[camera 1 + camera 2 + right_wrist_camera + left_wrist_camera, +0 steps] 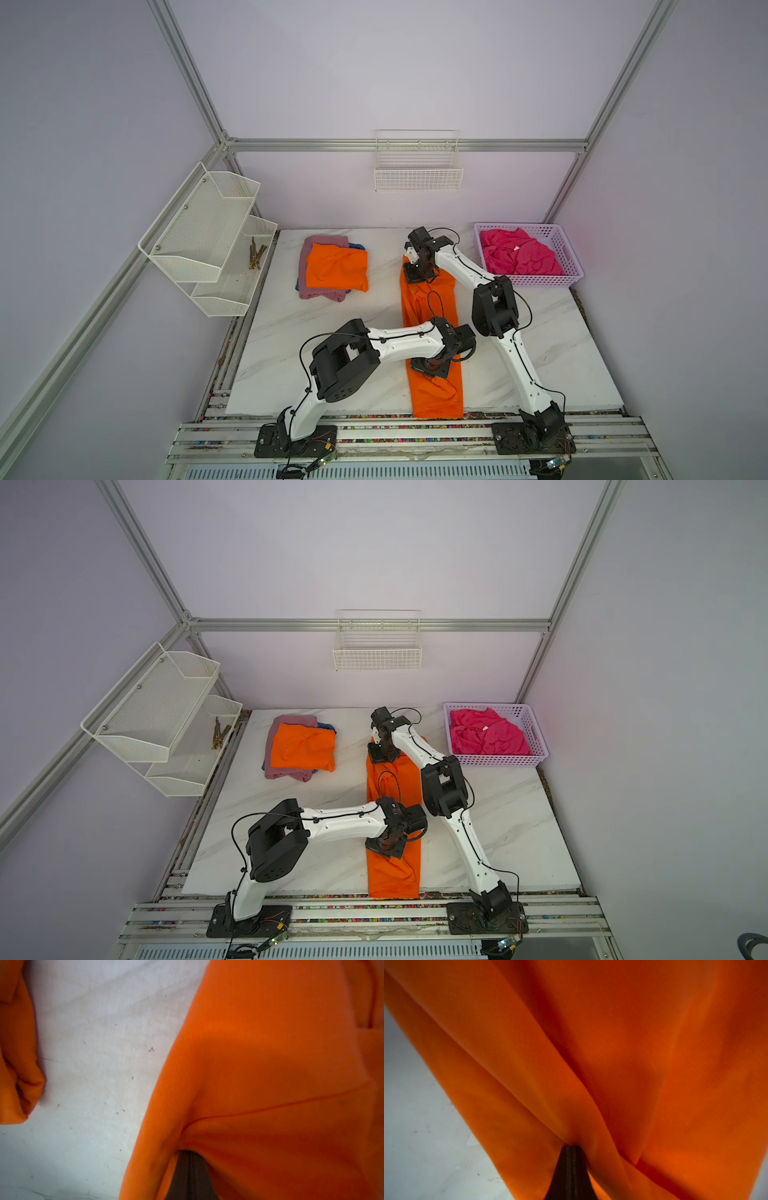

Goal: Fold and stack t-shirts
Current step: Adjust the T-shirt at the center of the board.

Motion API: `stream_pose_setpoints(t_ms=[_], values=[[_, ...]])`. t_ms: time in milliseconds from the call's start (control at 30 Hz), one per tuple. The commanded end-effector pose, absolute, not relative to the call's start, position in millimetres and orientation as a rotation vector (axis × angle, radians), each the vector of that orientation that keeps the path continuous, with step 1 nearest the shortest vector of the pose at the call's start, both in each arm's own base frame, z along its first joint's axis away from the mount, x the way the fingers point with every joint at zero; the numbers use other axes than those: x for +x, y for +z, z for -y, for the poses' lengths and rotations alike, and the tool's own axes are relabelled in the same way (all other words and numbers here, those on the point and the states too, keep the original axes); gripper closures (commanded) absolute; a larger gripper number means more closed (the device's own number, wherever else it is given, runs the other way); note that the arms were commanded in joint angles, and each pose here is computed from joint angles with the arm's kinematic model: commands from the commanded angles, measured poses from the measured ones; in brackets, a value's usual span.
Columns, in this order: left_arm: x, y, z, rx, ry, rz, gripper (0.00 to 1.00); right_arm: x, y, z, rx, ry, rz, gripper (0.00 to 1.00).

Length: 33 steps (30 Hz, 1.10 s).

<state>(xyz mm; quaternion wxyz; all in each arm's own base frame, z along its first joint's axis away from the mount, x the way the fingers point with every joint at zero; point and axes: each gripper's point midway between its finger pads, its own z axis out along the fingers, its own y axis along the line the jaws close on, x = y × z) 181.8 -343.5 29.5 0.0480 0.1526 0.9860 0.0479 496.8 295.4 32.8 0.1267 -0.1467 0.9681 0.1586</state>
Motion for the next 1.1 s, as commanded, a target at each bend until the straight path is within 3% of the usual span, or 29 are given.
stream_pose_setpoints(t_ms=[0, 233, 433, 633, 767, 1067], values=[[188, 63, 344, 0.471, 0.124, -2.933, 0.97, 488, 49, -290, -0.449, 0.432, -2.824, 0.89], [199, 87, 349, 0.484, 0.078, -2.858, 0.87, 487, 76, -289, -0.448, 0.446, -2.782, 0.86], [201, 107, 346, 0.502, 0.044, -2.813, 0.87, 474, 110, -283, -0.436, 0.465, -2.764, 0.86], [184, 95, 322, 0.564, 0.053, -2.814, 0.89, 419, 118, -255, -0.47, 0.396, -2.812, 0.86], [184, 108, 301, 0.561, 0.102, -2.702, 0.87, 386, 135, -233, -0.438, 0.394, -2.769, 0.81], [191, 109, 300, 0.583, 0.005, -2.586, 0.85, 306, 159, -218, -0.132, 0.65, -2.694, 0.75]])
